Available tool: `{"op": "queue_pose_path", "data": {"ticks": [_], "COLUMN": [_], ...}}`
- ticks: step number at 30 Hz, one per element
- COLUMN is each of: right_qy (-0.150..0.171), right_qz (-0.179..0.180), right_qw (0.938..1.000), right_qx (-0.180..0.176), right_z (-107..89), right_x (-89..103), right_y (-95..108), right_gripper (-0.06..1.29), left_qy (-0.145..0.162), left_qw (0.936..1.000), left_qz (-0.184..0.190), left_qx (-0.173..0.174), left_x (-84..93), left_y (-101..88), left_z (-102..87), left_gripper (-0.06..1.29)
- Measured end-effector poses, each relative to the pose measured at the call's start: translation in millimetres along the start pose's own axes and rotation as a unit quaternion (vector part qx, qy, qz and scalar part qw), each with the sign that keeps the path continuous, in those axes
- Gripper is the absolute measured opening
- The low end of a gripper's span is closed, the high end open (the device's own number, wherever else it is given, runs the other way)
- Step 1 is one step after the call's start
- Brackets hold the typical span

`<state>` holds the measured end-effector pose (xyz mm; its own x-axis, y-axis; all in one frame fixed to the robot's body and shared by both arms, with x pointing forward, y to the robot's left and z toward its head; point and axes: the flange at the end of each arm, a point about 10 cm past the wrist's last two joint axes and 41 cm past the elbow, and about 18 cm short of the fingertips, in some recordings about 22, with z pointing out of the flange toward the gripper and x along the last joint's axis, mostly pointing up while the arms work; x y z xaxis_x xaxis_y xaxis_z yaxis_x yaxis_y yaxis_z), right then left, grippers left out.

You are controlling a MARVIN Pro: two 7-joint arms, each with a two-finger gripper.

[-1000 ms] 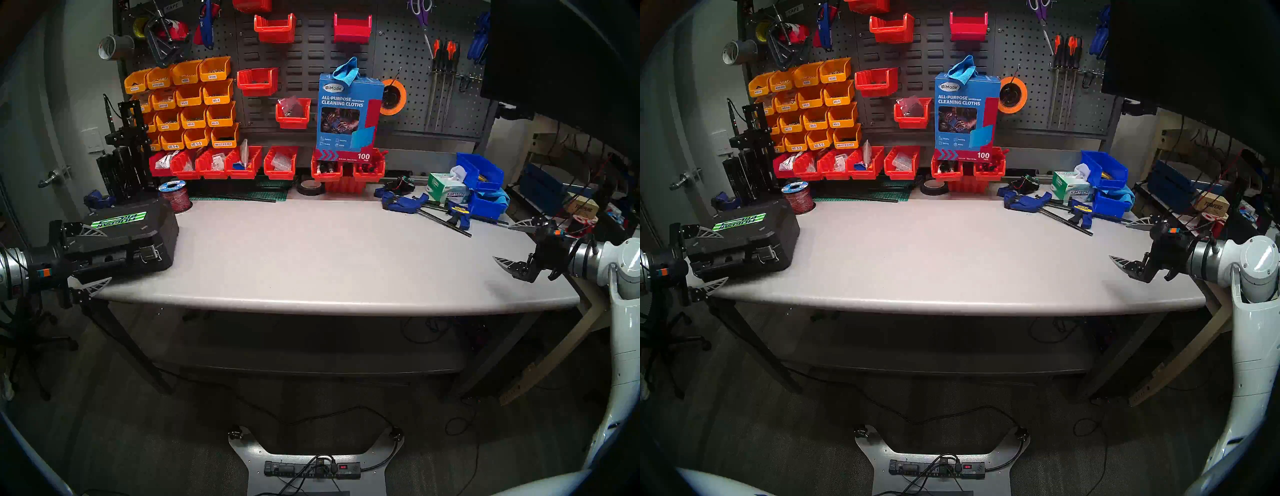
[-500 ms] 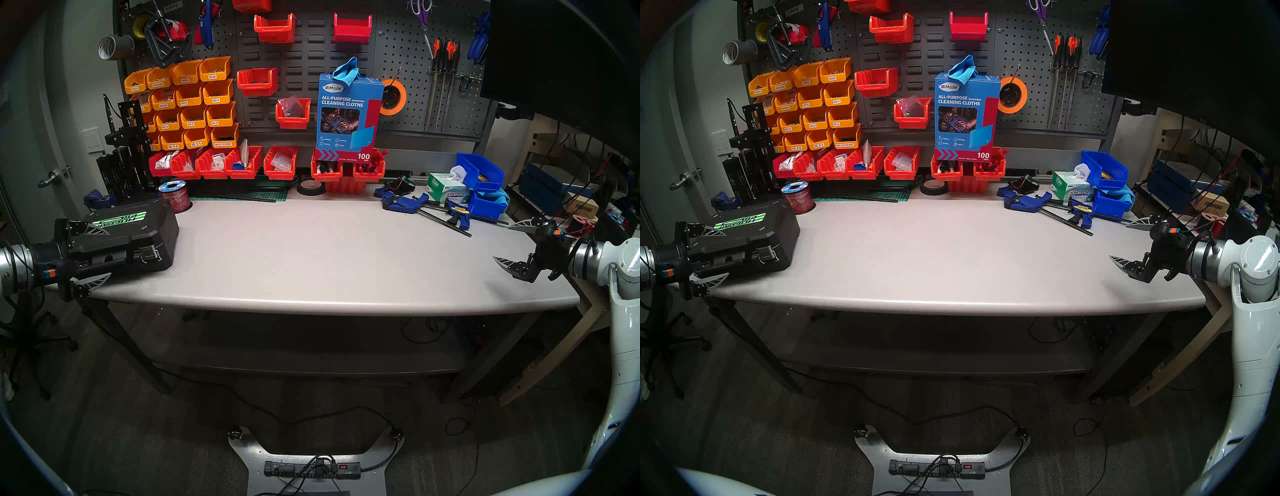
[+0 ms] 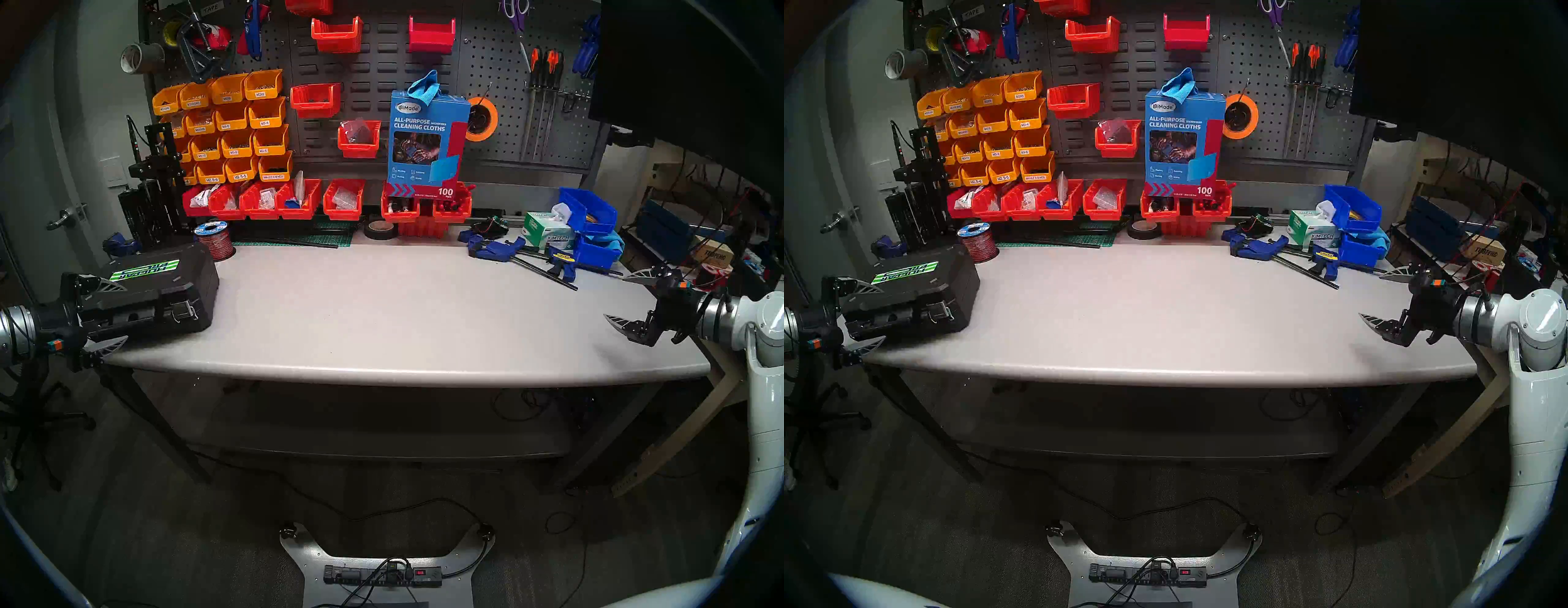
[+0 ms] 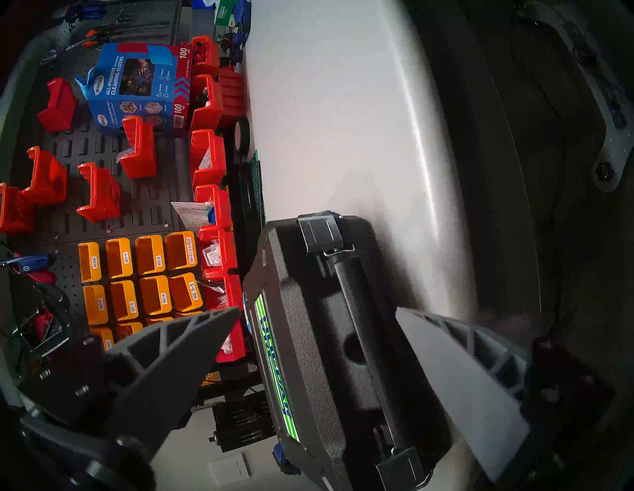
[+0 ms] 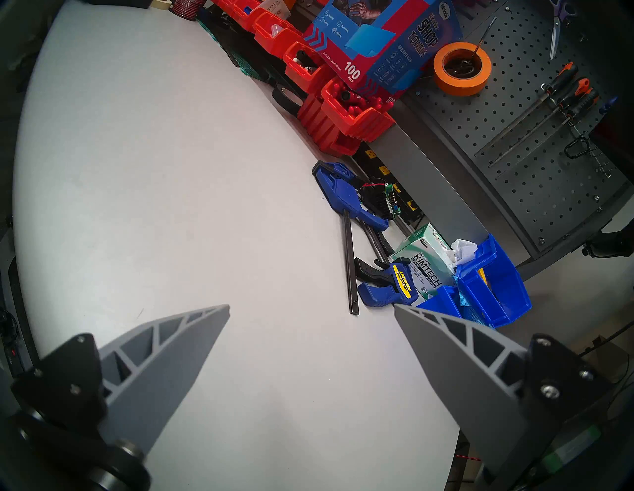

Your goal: Open the tool box

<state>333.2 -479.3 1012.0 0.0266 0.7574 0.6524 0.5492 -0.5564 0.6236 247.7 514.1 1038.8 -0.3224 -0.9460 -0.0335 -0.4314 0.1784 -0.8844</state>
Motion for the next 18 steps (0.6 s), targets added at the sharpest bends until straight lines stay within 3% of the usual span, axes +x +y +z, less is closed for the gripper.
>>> {"op": "queue_pose_path", "data": {"ticks": [6, 18], "right_qy": [0.0, 0.0], "right_qz": [0.0, 0.0], "right_qw": [1.0, 1.0], "right_qx": [0.0, 0.0], "right_z": [0.0, 0.0], "right_x": [0.0, 0.0], "right_y": [0, 0], "right_gripper": [1.26, 1.26], "left_qy": [0.008, 0.008], "left_qw": [0.9998, 0.9984], "left_qz": [0.018, 0.04], "left_qx": [-0.002, -0.039], "left_x": [-0.3, -7.2], "left_y": [11.0, 33.4], "left_z": [1.7, 7.1], "left_gripper": [1.24, 1.24]}}
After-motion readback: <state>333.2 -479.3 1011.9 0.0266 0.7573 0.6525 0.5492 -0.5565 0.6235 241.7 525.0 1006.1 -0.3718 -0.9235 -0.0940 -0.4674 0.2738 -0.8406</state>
